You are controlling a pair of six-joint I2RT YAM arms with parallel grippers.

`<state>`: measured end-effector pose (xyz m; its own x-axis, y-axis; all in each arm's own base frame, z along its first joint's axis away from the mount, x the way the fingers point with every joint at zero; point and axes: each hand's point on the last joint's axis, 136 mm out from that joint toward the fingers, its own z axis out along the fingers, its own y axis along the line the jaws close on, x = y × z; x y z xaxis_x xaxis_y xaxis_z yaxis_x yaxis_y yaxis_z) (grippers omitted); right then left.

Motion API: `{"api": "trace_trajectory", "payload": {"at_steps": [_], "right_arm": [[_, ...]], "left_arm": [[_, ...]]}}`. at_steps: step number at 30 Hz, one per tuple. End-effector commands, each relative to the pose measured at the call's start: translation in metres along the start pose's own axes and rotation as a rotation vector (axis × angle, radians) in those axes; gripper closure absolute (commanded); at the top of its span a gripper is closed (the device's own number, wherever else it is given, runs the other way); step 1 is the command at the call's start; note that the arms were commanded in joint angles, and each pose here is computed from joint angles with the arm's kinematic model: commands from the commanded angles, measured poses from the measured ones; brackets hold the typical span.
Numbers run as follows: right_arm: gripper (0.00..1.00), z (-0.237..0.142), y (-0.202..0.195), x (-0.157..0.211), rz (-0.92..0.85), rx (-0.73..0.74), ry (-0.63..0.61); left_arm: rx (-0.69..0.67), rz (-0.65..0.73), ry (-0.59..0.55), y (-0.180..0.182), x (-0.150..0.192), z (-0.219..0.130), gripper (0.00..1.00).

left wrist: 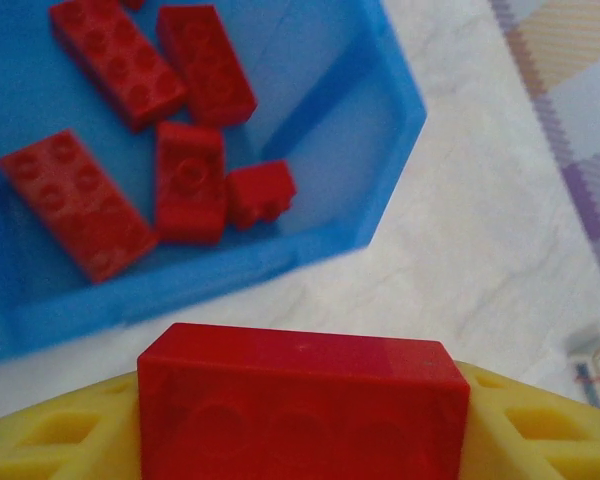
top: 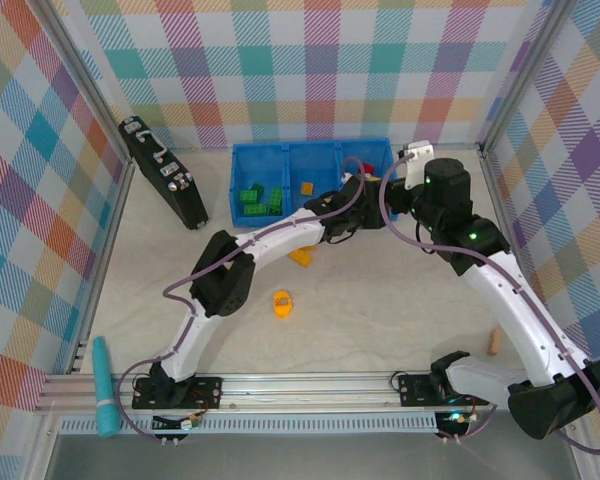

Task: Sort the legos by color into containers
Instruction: Place the lego in the container.

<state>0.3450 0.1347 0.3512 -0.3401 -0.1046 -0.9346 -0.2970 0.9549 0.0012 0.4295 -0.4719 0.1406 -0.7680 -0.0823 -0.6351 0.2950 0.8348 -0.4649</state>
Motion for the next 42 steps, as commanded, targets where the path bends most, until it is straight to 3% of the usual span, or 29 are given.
{"api": "trace_trajectory", "payload": {"at_steps": [1,6,17,24,28,30,35,42], "right_arm": [[0.01,-0.005,0.002,-0.005,-0.005,-0.018,-0.034],[0.01,-0.008,0.002,-0.002,-0.001,-0.022,-0.034],[0.01,-0.005,0.007,0.01,0.041,-0.054,-0.003],[0.01,-0.011,0.006,0.007,0.043,-0.057,-0.008],[0.01,-0.016,0.004,0.007,0.039,-0.049,-0.01],[0.01,-0.018,0.004,0.008,0.037,-0.047,-0.006],[0.01,-0.029,0.0,0.015,0.042,-0.035,0.02],[0.01,-0.032,0.018,0.07,0.15,-0.132,0.188]], "left_arm": [[0.035,-0.087,-0.087,0.0,-0.022,0.021,0.4],[-0.003,-0.141,-0.151,0.017,-0.038,0.037,0.38],[0.042,-0.276,-0.297,0.023,-0.081,0.039,0.34],[0.041,-0.324,-0.329,0.028,-0.093,0.051,0.28],[0.054,-0.344,-0.337,0.031,-0.099,0.054,0.17],[0.066,-0.335,-0.343,0.028,-0.104,0.049,0.17],[0.14,-0.296,-0.379,0.01,-0.135,0.012,0.17],[0.356,-0.206,-0.528,-0.029,-0.199,-0.114,0.17]]}}
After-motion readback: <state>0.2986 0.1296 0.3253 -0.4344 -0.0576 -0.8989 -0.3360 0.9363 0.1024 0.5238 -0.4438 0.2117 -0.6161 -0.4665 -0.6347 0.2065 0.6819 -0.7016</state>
